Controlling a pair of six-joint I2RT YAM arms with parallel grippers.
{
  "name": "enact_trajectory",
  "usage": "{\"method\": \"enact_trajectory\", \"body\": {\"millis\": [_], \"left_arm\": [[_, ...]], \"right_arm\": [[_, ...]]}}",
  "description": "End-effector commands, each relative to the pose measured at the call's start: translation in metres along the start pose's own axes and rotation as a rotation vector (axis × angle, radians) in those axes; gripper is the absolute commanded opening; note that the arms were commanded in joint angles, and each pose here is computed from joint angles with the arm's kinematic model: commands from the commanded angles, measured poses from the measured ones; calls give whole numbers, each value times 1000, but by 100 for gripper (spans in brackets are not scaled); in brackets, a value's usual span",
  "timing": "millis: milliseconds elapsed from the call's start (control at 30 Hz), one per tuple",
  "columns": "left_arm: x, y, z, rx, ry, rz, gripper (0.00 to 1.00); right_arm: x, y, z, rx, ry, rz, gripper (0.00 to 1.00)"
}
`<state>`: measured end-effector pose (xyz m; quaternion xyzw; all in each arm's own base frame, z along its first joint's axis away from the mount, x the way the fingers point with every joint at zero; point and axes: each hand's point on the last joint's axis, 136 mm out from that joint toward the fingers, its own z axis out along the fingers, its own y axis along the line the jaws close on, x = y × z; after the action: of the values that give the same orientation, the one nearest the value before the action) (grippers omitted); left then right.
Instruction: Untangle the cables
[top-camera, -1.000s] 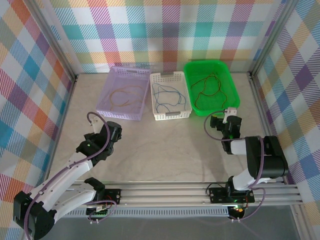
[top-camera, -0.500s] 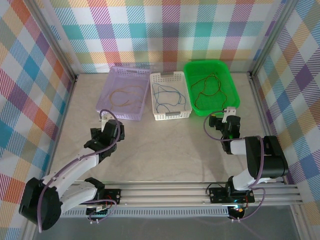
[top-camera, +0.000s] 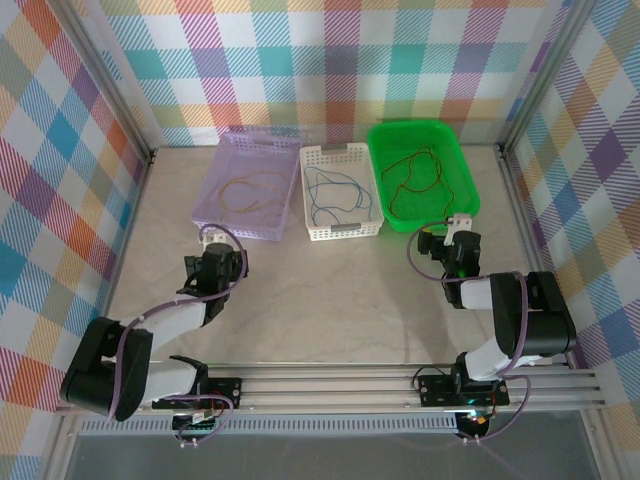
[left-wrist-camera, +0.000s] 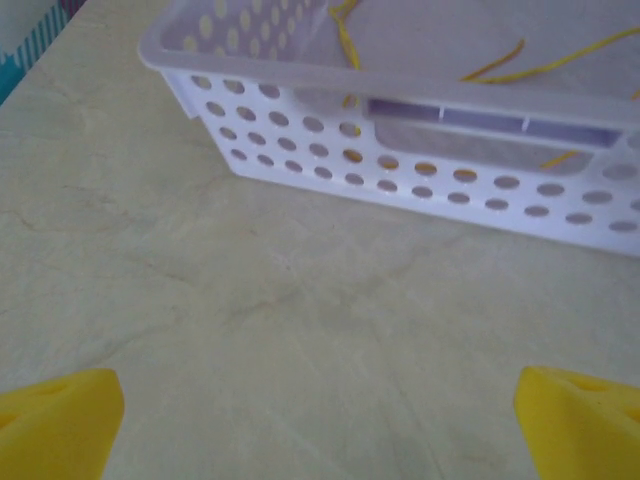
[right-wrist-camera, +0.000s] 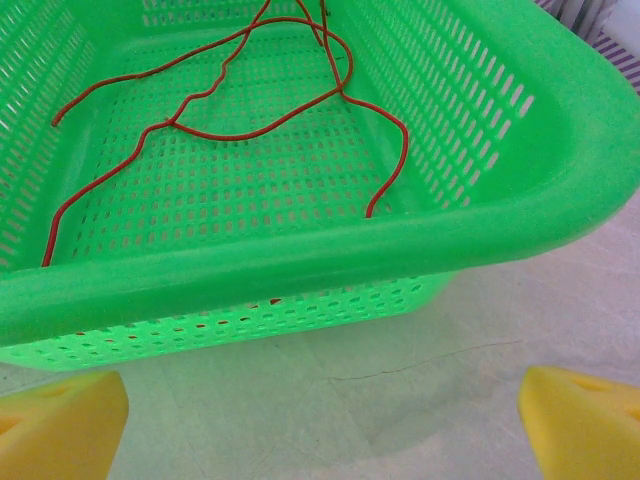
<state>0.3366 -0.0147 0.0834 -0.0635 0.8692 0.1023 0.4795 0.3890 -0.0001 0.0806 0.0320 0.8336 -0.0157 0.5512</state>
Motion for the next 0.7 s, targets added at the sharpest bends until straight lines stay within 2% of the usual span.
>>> {"method": "enact_trajectory", "body": {"millis": [0,100,233,400,567,667], "left_arm": [[-34,-14,7,76,-111,-45,100],[-40,-13,13,74,-144,-69,100],[-37,-18,27,119,-70,-66,100],[-36,-15,32,197,-43,-122,100],[-41,-11,34,215,-166,-56,100],[-28,-5,51,181,-162,-88,100]], "right_arm": [[-15,4,1,-19,-51,21,100],[-14,4,1,-19,-49,23,100],[-15,4,1,-21,-50,23,100],[-14,4,1,-22,-48,23,100],[-14,4,1,-22,-49,23,100],[-15,5,1,-24,-50,22,100]]}}
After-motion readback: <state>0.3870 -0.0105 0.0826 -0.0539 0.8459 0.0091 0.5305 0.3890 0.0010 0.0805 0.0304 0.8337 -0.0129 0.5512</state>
